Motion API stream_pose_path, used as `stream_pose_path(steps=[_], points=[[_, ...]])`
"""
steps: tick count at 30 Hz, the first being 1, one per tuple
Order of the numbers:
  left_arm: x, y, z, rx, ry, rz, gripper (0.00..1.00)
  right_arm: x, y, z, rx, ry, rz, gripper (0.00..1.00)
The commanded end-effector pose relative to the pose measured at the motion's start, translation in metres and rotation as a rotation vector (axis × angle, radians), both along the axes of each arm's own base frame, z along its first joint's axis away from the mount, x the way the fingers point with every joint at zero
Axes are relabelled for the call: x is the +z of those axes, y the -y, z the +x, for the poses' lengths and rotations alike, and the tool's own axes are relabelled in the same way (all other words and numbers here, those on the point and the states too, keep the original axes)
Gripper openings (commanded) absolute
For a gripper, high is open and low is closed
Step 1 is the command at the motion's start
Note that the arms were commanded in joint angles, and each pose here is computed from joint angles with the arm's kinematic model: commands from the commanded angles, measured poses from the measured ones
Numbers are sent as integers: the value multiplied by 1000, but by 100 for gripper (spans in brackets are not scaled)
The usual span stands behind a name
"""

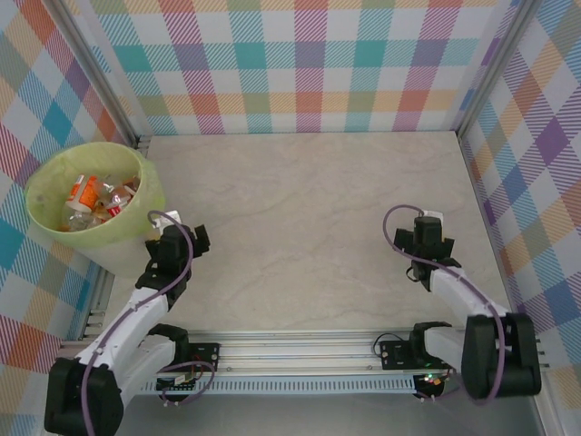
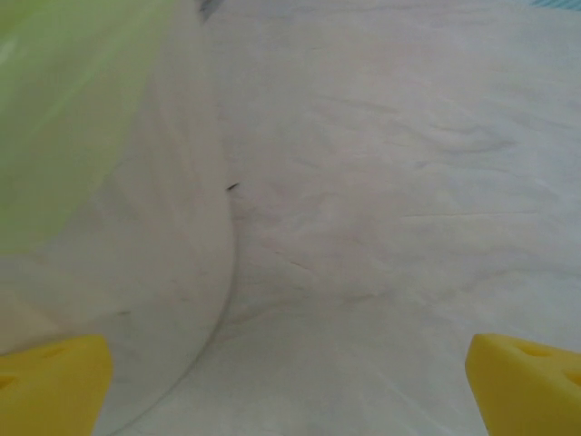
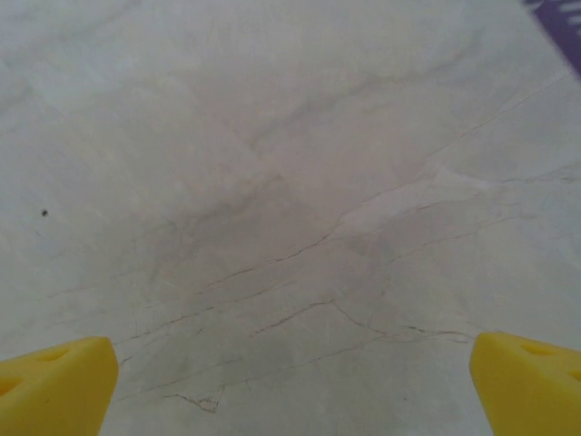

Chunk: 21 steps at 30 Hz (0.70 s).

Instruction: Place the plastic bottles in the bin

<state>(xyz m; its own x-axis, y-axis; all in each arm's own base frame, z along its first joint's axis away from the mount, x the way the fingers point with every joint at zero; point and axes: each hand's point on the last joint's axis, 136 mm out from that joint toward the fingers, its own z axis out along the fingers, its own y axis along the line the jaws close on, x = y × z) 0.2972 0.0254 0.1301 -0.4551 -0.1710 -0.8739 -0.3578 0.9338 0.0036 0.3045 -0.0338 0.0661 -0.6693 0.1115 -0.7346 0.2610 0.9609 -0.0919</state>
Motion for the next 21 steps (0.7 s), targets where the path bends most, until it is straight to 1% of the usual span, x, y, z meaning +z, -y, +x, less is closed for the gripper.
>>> stream_pose_path(steps=[1,3,4,5,7,8,9,11,13,14,15,16,17,19,21], points=[[4,-11,25,18,102,-29,100,20,-22,41,158,109,80,100],[-19,-8,36,-31,72,-17,100,27,-31,58,224,182,106,100],[-23,-7,42,-47,70,-20,100,30,-35,66,247,212,119,100],[-26,0,50,-103,40,-44,100,33,-36,74,264,238,125,100],[-25,9,65,-170,94,-62,100,37,-40,87,292,274,126,100],[-20,13,72,-201,152,-70,100,39,-43,92,295,295,155,100],[-18,18,79,-237,179,-63,100,39,-46,95,308,314,177,100],[-28,24,88,-272,161,-70,100,33,-56,97,373,340,185,100],[-40,35,93,-338,147,-79,100,26,-56,92,382,380,178,100],[-47,36,95,-347,144,-76,100,28,-55,91,378,412,169,100],[-46,35,97,-339,174,-73,100,26,-50,91,342,391,164,100],[-49,33,96,-328,145,-78,100,26,-49,92,333,391,163,100],[-50,27,98,-282,127,-70,100,26,-49,92,333,392,154,100],[-51,22,98,-222,112,-22,100,26,-49,92,333,391,154,100],[-50,24,97,-212,116,-7,100,27,-50,92,336,392,156,100]])
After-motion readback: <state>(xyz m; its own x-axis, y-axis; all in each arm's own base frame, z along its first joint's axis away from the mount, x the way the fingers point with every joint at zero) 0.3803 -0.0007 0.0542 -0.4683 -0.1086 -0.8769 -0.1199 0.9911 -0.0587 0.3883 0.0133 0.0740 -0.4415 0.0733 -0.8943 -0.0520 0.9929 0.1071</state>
